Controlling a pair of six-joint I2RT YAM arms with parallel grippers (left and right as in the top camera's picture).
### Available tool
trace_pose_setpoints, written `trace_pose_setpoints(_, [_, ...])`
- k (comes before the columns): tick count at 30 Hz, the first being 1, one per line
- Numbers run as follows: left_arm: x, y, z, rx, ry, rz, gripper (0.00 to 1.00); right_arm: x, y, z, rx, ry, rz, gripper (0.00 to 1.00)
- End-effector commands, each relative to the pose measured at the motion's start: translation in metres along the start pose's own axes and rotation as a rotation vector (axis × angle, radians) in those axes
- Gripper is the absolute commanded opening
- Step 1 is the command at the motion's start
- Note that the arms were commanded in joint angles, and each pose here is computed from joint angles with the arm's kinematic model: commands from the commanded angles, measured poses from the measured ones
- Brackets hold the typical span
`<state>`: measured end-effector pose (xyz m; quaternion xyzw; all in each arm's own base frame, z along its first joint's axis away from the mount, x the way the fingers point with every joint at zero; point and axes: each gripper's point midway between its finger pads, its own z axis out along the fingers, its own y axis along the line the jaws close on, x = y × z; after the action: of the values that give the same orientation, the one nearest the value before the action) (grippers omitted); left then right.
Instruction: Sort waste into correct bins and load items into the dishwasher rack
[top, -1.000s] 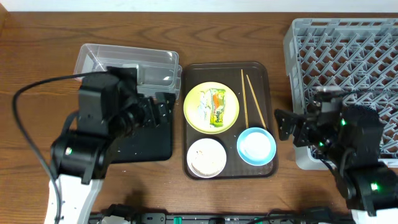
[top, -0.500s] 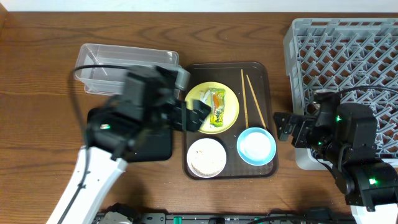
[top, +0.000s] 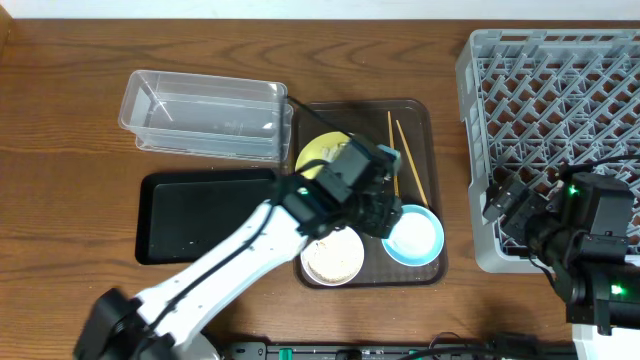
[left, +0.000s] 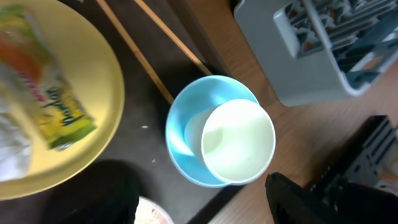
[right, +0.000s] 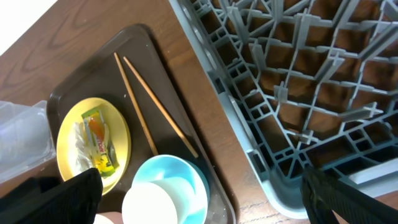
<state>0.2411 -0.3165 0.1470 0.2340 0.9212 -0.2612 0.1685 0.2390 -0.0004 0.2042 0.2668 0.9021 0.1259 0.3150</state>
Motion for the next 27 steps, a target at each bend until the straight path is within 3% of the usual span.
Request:
trace_pose_setpoints(1, [-0.002,-0.008,0.017,-0.007,0.005,-0.001,0.66,-0.004,0.006,-0.006,-0.028,-0.007,-0.03,0.99])
trace_pose_setpoints(14, [0.025,-0.001,0.077,-0.065,0.114,-0.003,0.36,-0.001,0.004,-0.006,-0.022,0.003,-0.03,0.99])
trace_pose_setpoints(20, [0.025,-0.006,0.077,-0.032,0.12,-0.004,0.06,-0.001,0.004,-0.006,-0.022,0.003,-0.029,0.99])
trace_pose_setpoints(27, [-0.01,-0.03,0.031,0.104,0.02,-0.014,0.06,-0.004,0.006,-0.006,-0.03,-0.009,-0.031,0.99])
